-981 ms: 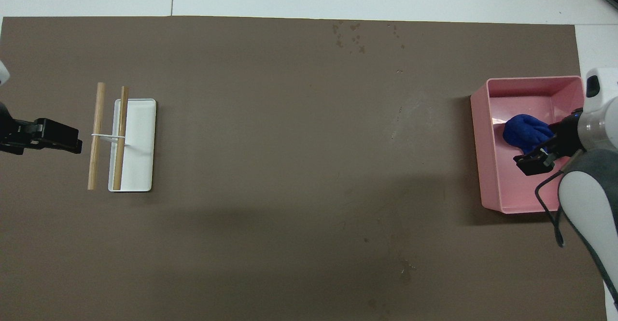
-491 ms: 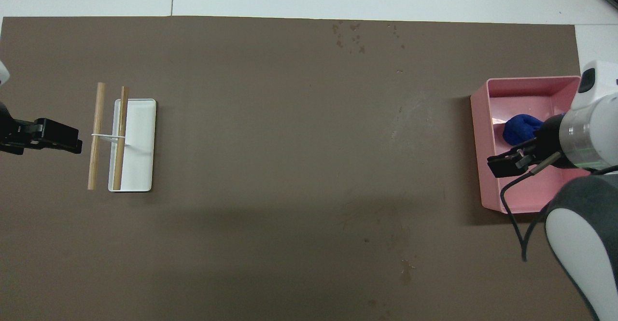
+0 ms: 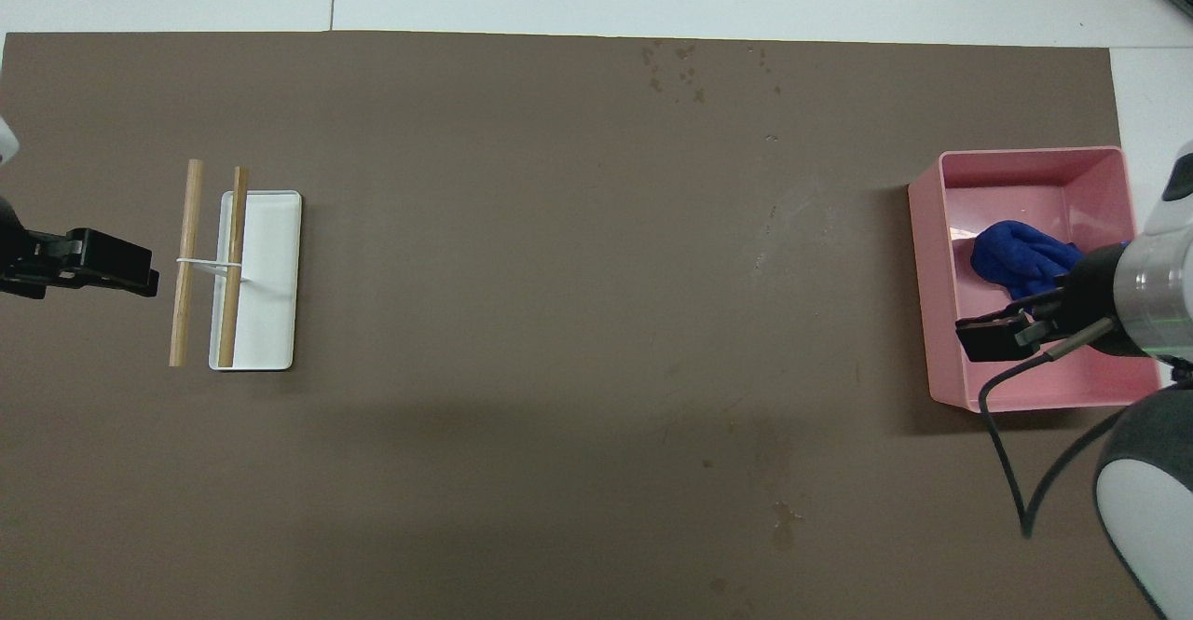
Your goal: Wipe water with towel using both arms
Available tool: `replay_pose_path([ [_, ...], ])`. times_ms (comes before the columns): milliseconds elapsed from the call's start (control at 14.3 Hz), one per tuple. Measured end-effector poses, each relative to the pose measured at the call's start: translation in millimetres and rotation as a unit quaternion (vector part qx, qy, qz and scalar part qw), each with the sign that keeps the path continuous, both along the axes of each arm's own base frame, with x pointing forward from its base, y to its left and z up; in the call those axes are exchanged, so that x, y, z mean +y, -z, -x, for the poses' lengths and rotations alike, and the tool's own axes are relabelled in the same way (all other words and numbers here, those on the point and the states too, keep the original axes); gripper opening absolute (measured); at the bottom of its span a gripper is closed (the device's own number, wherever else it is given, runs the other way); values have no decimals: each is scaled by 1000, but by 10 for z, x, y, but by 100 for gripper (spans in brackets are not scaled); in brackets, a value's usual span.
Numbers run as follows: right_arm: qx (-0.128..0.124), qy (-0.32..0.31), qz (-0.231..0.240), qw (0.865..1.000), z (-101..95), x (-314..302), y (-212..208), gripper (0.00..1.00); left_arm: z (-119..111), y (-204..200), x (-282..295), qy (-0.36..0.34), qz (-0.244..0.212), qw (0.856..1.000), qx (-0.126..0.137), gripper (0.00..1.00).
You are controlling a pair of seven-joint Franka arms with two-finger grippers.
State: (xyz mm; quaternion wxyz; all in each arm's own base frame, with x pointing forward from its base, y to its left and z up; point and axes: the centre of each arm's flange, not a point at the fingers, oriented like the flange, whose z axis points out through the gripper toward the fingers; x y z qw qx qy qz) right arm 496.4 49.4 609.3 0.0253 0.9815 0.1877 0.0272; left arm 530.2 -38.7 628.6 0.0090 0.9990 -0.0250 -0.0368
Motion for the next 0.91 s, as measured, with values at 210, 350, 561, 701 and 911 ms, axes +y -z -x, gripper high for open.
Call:
replay_pose_path([
  [210, 6, 53, -26, 998, 29, 23, -24, 100, 0, 0, 0, 0, 0, 1000, 0, 100],
  [350, 9, 96, -41, 995, 44, 44, -98, 100, 0, 0, 0, 0, 0, 1000, 0, 100],
  [561, 1, 125, -45, 991, -46, -108, -299, 100, 0, 0, 0, 0, 0, 1000, 0, 100],
  [701, 14, 138, -44, 989, -200, -183, -314, 100, 0, 0, 0, 0, 0, 1000, 0, 100],
  [911, 33, 146, -42, 988, -350, -202, -171, 100, 0, 0, 0, 0, 0, 1000, 0, 100],
])
